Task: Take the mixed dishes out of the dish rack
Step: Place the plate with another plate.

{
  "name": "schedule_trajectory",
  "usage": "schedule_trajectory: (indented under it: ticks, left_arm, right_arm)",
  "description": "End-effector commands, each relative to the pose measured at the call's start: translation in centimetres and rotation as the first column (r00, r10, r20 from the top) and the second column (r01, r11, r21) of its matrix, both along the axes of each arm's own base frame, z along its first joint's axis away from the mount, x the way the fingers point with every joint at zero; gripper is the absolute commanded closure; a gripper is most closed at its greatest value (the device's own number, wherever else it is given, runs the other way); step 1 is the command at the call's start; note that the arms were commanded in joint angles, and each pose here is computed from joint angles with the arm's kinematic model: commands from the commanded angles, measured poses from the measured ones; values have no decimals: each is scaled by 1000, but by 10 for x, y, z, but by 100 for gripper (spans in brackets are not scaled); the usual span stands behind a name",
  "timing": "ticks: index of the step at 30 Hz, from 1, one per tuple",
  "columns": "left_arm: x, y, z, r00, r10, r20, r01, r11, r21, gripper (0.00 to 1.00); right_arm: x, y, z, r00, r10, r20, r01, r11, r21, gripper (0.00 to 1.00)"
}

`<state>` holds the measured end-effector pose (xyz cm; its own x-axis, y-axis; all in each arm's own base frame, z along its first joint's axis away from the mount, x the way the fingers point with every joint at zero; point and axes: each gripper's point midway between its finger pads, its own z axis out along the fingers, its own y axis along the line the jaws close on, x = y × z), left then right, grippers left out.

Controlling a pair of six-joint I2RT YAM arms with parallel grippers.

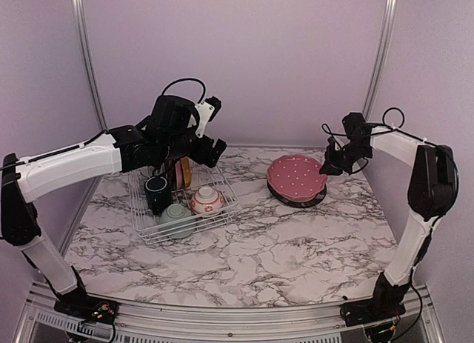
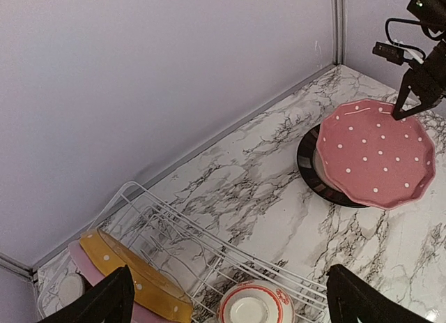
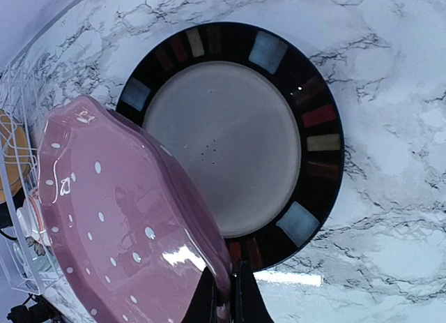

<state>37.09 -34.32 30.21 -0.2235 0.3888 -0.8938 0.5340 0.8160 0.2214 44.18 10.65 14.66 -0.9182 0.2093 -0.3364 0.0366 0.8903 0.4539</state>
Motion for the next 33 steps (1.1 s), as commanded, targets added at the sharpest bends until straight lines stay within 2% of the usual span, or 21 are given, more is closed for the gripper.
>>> schedule_trajectory:
  ticks: [1, 17, 26, 33]
  left_arm:
    - [-2, 3, 10, 1000, 2, -10, -3, 996, -87, 1]
    - [4, 17, 13, 998, 56, -8, -56, 995, -84, 1]
    - [6, 21, 15, 997, 70, -16, -71, 991, -111, 1]
    - [11, 24, 13, 996, 81, -25, -83, 990, -117, 1]
  right_arm:
    - [20, -14, 35, 988, -10, 153, 5, 999, 31, 100]
    - [63, -28, -9, 989, -40, 144, 39, 999, 12, 100]
    - [65, -30, -35, 993, -30, 110, 31, 999, -7, 100]
    - [63, -32, -47, 996, -22, 90, 24, 999, -27, 96]
